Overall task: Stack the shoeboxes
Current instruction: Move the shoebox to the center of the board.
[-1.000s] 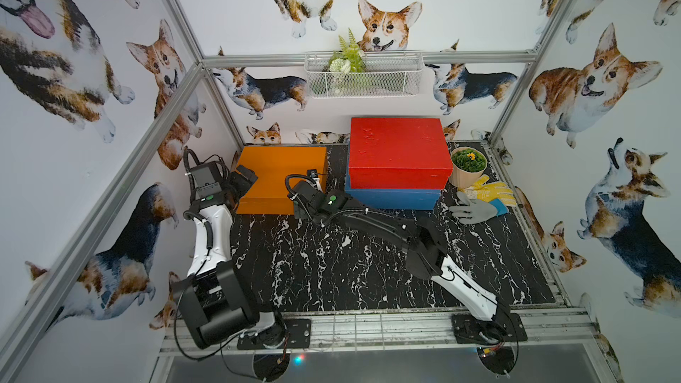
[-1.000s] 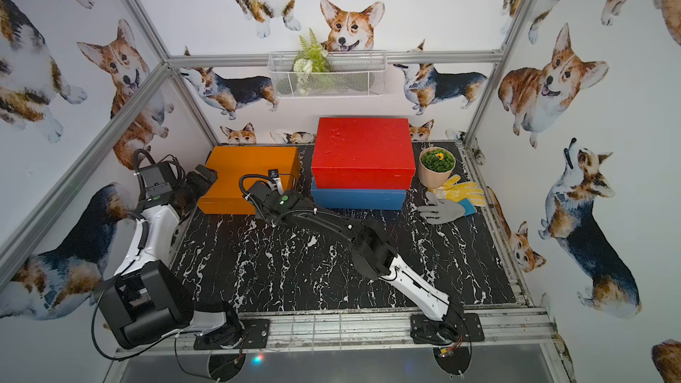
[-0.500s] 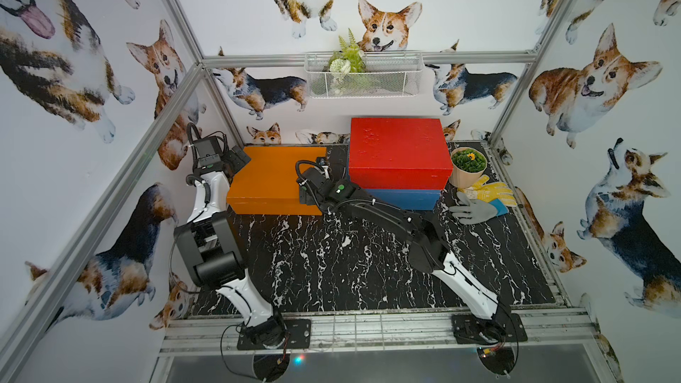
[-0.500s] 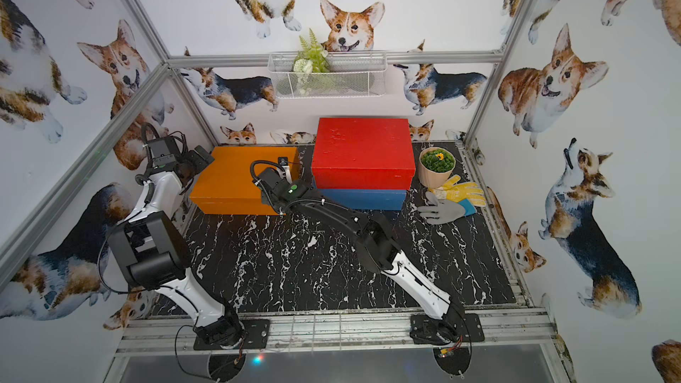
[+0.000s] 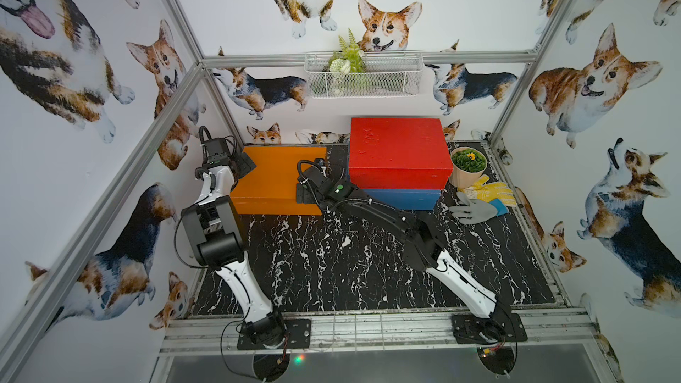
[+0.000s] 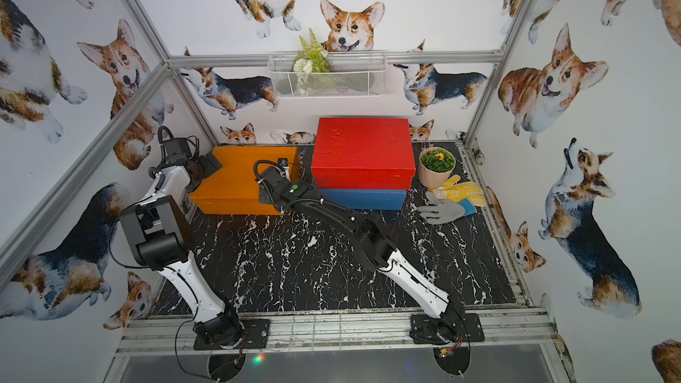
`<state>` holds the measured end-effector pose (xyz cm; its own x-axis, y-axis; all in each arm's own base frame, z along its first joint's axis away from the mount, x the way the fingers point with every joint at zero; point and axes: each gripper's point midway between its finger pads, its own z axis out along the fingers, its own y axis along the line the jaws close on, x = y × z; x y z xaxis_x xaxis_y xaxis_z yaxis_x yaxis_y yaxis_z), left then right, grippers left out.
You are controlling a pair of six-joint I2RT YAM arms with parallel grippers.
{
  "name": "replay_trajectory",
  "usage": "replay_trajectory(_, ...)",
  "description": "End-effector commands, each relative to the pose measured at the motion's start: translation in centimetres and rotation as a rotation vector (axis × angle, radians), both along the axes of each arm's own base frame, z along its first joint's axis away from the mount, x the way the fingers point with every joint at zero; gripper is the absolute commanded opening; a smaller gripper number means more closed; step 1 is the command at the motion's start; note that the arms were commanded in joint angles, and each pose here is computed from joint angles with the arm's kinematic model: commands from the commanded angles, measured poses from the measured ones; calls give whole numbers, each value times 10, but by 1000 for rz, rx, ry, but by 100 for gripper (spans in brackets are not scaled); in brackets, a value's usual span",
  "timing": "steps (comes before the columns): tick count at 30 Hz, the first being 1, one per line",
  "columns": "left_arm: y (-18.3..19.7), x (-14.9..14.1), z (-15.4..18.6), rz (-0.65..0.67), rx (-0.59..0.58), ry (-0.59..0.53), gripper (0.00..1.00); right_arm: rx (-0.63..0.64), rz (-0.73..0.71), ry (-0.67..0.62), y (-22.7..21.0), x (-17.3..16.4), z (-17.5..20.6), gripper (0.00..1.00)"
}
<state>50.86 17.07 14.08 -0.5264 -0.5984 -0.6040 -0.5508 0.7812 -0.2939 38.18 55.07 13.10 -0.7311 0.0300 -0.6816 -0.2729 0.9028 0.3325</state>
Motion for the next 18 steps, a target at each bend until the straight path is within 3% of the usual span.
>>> replay_trajectory(1,-21,-15,-11,-25,-31,78,98,22,14,34,7,-8,-6,97)
replay_trajectory(6,-45,-53,-13,-30,-49,135,97,9,47,35,13,-28,-4,95)
replay_trajectory(11,-59,-112,-37,4,-81,203,97,-16,74,33,14,-57,-2,95)
replay_trajectory(18,-82,-168,-18,-9,-92,122,98,-11,80,44,-5,-92,-5,95)
